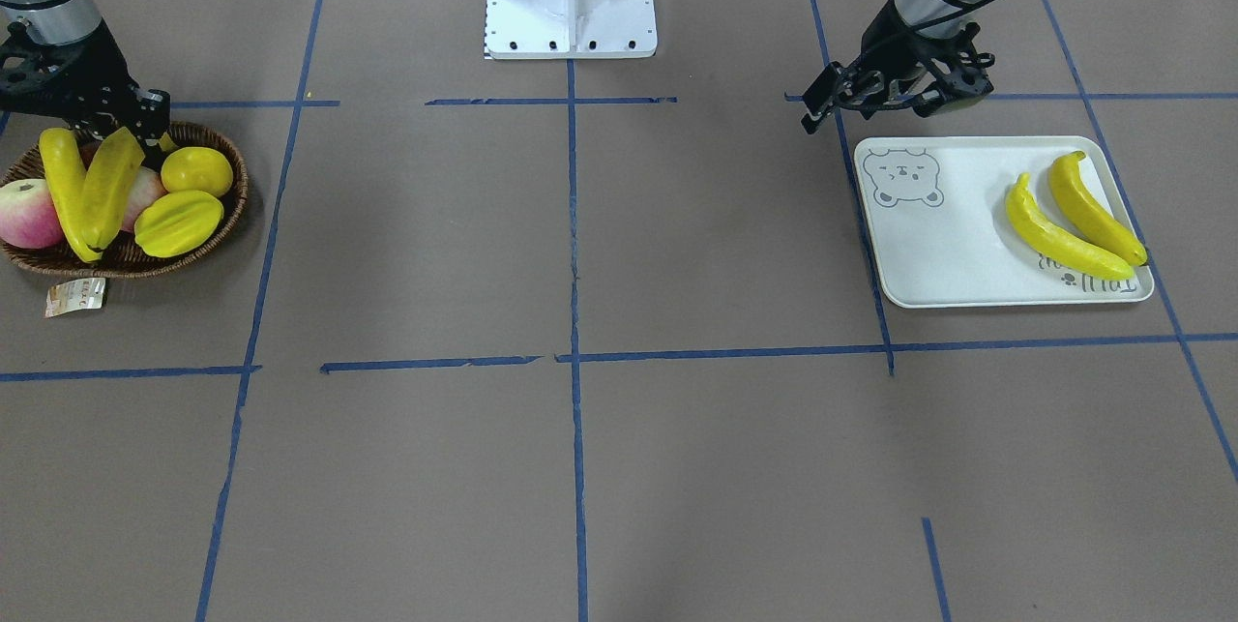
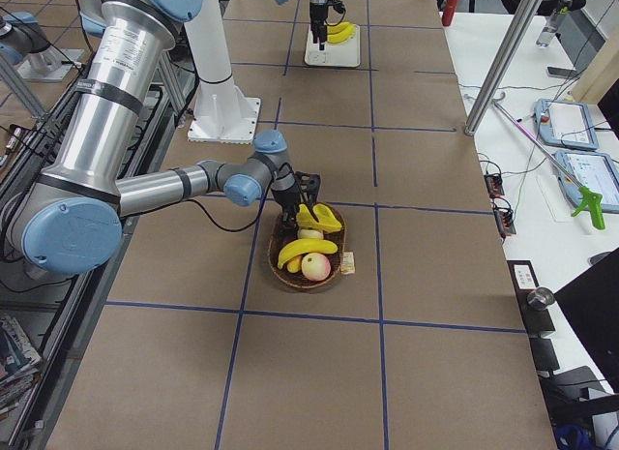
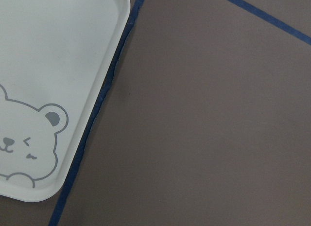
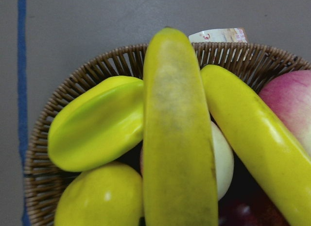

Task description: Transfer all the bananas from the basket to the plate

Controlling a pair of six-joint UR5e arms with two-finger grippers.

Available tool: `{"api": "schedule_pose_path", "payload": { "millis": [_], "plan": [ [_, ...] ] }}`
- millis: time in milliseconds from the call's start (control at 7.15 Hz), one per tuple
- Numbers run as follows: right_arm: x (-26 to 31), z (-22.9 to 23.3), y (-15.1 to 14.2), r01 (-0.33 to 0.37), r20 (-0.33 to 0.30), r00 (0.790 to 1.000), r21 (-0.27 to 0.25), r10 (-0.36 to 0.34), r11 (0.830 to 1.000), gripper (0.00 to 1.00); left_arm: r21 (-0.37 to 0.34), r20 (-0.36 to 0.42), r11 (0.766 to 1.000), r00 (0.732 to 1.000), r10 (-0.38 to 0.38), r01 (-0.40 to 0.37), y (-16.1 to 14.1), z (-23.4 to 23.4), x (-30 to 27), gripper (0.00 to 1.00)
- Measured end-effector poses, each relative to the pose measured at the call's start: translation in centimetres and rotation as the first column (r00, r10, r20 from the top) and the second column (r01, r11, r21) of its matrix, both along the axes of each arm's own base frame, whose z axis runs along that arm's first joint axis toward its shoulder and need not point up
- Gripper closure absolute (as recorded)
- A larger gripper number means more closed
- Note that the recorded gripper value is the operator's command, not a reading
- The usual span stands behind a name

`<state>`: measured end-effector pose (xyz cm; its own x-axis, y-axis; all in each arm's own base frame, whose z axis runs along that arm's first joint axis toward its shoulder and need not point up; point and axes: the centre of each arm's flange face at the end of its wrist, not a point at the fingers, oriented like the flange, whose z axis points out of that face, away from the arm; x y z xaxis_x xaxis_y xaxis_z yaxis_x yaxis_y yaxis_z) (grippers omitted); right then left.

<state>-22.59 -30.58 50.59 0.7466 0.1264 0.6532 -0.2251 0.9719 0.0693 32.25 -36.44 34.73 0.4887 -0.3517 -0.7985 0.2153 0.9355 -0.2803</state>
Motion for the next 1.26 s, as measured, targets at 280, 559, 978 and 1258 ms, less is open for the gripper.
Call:
{"api": "schedule_pose_path", "payload": {
  "millis": [280,559,978,1258],
  "plan": [
    [2.8,-3.5,-0.8,0.006,0.121,0.993,-0.04,-0.001,0.999,0.89,0.018,-0.023,1.0,1.0,0.005,-0.005,-0.1,-1.4,0.6,0.0],
    [5.6,-6.9,-1.3,0.047,0.259,0.966,-0.065,-0.028,0.997,0.88,0.064,-0.073,0.998,0.997,-0.014,0.019,-0.9,-4.9,1.5,0.0],
    [4.0,-10.0,-3.9,0.113,0.408,0.906,0.033,-0.117,0.993,0.87,0.117,-0.15,0.991,0.987,-0.048,0.066,-0.9,-10.2,4.0,0.0],
    [0.2,-12.4,-7.0,0.149,0.465,0.868,0.097,-0.177,0.984,0.87,0.132,-0.19,0.989,0.981,-0.04,0.065,-0.6,-12.7,5.4,0.0]
  ]
}}
